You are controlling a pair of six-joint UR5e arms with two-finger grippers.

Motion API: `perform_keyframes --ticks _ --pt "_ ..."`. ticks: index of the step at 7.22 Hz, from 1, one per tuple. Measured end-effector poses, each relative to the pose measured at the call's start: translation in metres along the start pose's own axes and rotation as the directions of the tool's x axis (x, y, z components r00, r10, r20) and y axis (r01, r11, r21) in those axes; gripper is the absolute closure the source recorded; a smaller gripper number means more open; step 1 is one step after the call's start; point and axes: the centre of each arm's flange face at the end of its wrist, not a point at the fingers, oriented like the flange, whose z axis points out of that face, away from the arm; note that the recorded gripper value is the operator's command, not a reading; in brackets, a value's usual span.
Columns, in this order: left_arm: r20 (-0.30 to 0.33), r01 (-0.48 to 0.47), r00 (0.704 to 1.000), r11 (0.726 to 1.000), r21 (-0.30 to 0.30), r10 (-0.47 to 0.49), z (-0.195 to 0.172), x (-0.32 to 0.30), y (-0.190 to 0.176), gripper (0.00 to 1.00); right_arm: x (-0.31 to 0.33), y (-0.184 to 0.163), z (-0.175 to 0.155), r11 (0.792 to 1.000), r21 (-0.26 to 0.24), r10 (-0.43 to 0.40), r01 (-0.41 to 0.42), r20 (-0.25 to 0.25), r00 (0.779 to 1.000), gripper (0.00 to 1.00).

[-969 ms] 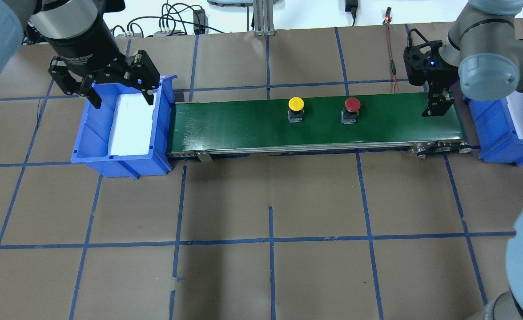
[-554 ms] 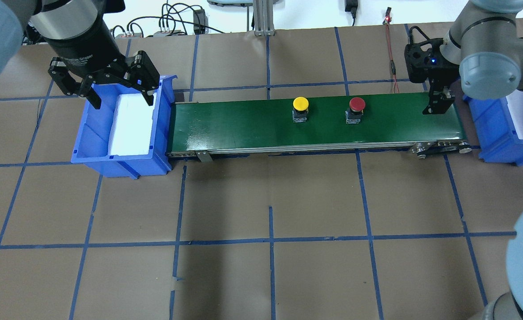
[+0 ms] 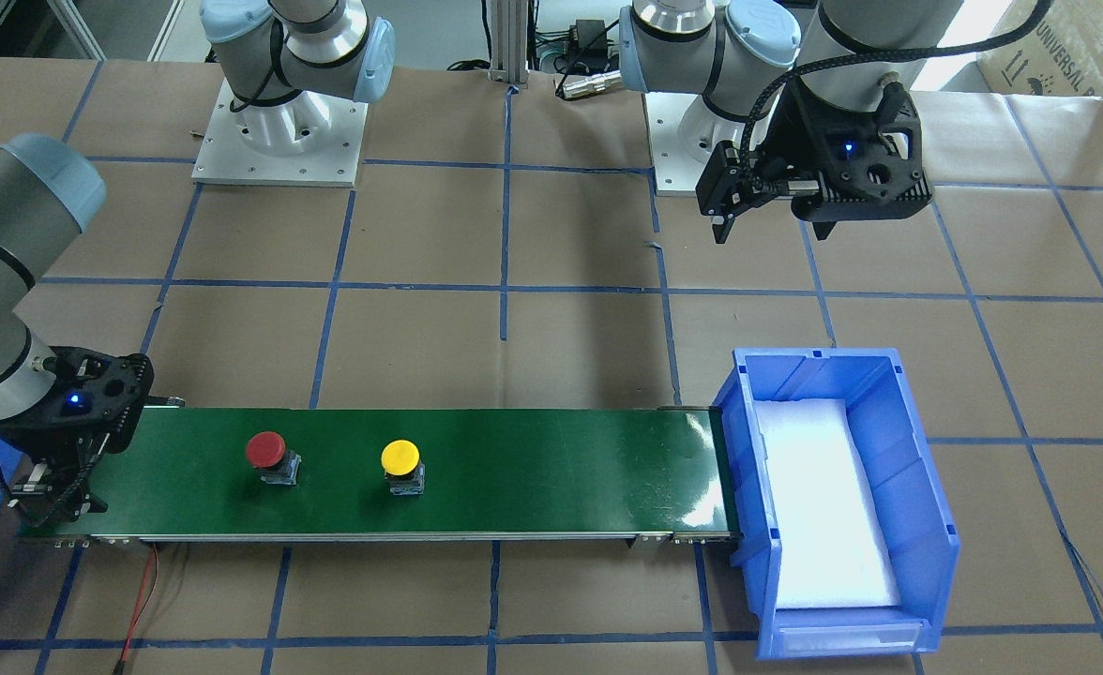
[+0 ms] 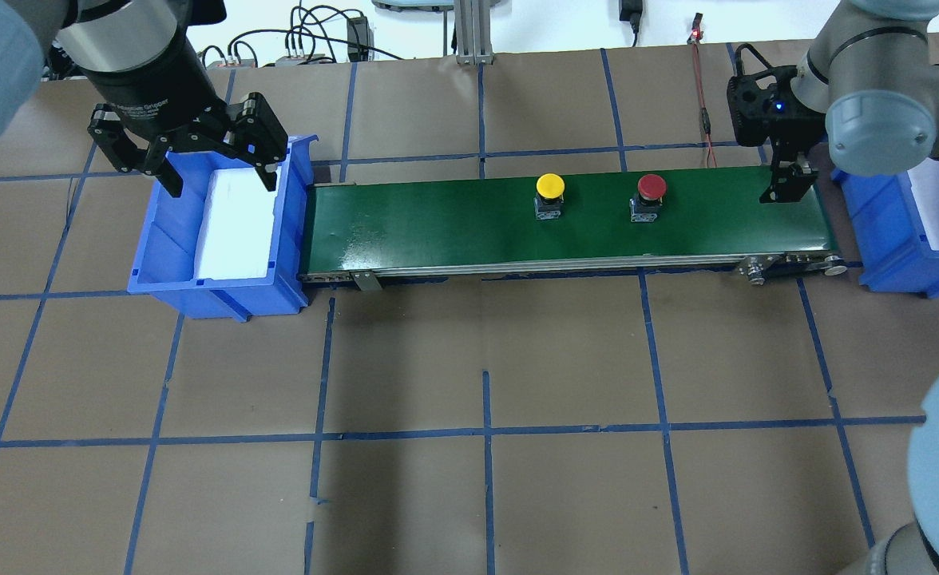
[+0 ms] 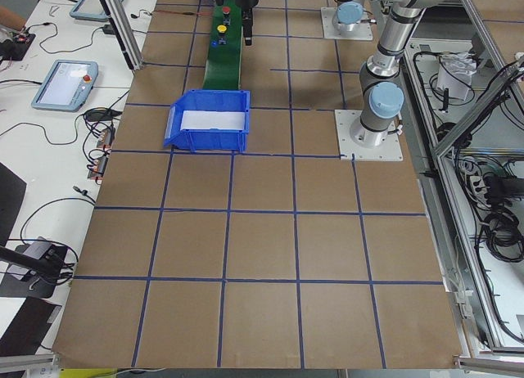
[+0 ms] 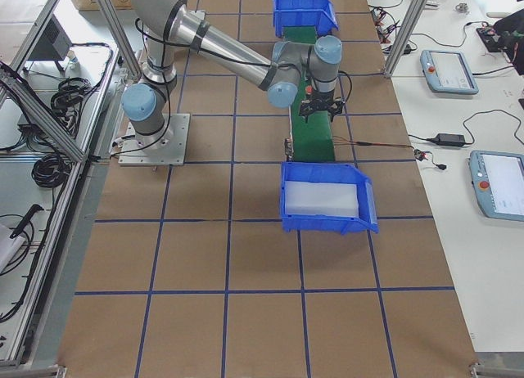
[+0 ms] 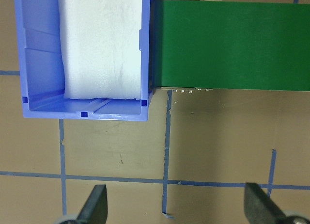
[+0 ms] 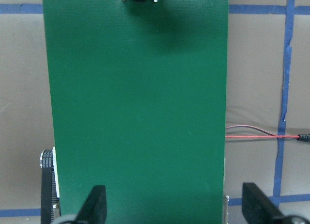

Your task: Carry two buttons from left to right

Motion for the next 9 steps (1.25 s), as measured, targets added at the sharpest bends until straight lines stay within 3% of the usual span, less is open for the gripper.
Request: perform_keyframes --ticks 9 --pt "0.000 -0.001 1.000 1.000 0.000 0.001 0.0006 0.0002 -0.0007 0.00 -0.0032 -0.0020 0.0073 1.000 0.011 -0.024 0.023 0.014 1.000 0.03"
